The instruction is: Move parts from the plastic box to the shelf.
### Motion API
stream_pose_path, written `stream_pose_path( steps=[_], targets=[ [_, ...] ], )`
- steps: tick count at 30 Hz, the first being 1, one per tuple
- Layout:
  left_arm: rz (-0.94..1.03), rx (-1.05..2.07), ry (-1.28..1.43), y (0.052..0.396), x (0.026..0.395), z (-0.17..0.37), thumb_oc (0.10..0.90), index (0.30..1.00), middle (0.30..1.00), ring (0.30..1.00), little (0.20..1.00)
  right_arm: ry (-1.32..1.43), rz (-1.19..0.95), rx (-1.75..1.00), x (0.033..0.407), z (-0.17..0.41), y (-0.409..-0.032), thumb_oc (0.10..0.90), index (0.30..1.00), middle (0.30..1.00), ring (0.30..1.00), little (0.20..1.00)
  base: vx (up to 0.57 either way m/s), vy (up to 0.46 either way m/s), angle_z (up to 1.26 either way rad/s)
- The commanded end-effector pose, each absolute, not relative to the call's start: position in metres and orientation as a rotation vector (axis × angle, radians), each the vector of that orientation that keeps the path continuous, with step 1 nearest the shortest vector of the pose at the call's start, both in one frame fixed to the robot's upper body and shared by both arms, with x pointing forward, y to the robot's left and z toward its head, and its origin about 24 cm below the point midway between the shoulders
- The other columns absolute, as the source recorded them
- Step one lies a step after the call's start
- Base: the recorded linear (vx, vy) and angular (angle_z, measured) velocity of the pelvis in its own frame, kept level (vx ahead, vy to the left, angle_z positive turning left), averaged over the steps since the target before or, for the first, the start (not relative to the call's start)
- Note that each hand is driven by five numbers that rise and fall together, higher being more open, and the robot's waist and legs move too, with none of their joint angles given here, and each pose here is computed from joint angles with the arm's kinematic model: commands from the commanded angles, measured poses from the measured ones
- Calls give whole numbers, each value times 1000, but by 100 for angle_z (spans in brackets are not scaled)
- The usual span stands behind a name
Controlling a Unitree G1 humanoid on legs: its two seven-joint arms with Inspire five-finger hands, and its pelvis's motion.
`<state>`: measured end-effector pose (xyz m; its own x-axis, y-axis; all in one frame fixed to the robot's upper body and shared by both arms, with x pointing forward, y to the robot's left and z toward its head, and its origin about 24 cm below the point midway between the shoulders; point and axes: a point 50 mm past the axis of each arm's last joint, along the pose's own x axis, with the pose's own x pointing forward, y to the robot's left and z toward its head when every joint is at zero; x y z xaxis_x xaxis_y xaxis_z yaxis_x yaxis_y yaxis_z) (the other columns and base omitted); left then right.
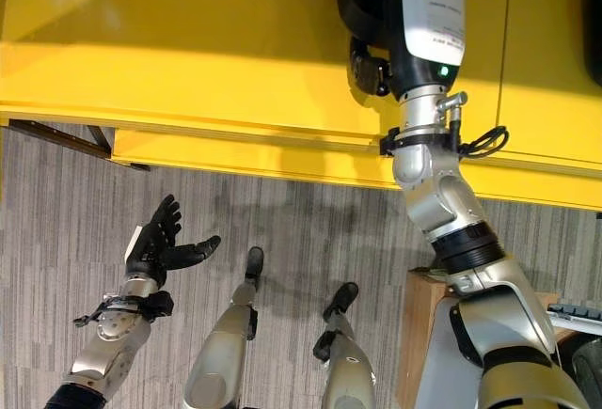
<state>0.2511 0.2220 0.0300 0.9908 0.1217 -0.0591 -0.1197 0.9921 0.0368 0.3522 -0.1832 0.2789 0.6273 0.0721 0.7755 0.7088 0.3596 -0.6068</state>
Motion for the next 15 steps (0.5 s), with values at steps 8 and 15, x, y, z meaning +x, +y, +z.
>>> stream_pose_path(
  steps=[8, 15],
  targets=[
    [122, 33, -47, 229, 243, 47, 900, 1000, 1000, 1000, 1000, -982, -614, -1073, 351, 337, -183, 400, 300, 300, 300, 300, 0, 0, 0],
    [118, 26, -57, 228, 245, 49, 900, 1000, 1000, 1000, 1000, -870, -609, -1077, 368, 324, -186, 400, 300, 300, 300, 300, -5, 2, -2]
  ],
)
